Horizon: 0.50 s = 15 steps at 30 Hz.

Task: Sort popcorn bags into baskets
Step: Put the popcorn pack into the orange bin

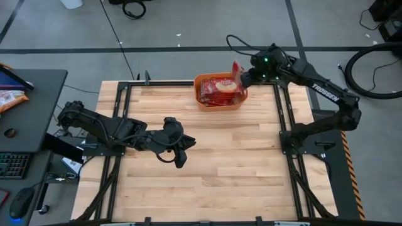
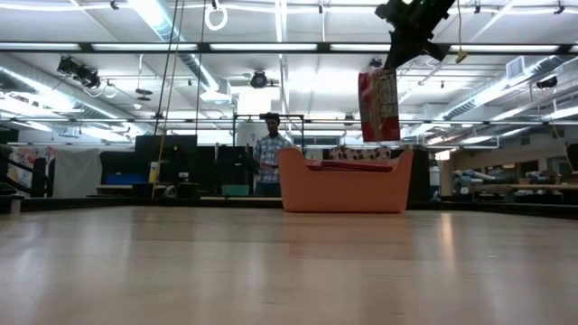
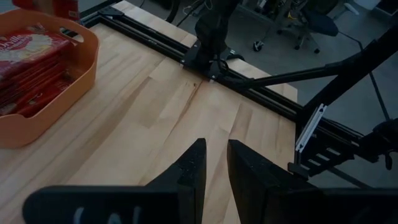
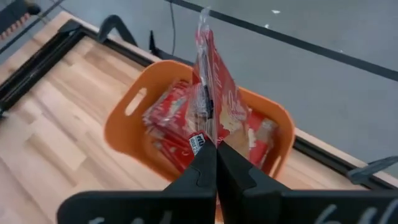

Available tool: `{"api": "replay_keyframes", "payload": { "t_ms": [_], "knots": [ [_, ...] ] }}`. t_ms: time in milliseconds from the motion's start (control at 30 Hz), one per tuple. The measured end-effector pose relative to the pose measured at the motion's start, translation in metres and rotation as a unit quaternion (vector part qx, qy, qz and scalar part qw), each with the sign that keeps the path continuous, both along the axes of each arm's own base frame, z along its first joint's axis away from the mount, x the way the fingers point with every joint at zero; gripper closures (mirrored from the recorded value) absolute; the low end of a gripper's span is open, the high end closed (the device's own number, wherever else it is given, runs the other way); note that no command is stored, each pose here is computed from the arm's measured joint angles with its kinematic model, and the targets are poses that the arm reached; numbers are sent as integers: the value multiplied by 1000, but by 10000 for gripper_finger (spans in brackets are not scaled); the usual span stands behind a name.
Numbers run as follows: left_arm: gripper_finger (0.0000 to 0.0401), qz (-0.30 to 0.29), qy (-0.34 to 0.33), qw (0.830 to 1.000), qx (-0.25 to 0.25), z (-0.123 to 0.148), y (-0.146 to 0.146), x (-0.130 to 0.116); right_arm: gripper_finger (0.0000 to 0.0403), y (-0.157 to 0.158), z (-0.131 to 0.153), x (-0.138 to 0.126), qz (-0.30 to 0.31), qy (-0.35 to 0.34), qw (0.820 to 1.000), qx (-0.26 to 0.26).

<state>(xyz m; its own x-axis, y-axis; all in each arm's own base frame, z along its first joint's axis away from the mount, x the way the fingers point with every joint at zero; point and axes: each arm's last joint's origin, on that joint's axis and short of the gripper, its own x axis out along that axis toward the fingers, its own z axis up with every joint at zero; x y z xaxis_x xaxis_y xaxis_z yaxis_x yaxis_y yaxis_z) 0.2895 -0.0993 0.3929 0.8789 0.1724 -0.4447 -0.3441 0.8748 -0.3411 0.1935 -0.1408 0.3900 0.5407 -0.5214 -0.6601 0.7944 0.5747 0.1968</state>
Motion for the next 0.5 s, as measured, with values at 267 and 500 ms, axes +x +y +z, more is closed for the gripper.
{"api": "replay_keyframes", "payload": {
  "t_ms": [267,500],
  "knots": [
    [333,3,-1,1000,-6,0,0,0,400,-26,-19,10,-13,34,999,23],
    [333,6,-2,1000,-12,0,0,0,400,-48,-44,34,-3,34,998,61]
  ]
}}
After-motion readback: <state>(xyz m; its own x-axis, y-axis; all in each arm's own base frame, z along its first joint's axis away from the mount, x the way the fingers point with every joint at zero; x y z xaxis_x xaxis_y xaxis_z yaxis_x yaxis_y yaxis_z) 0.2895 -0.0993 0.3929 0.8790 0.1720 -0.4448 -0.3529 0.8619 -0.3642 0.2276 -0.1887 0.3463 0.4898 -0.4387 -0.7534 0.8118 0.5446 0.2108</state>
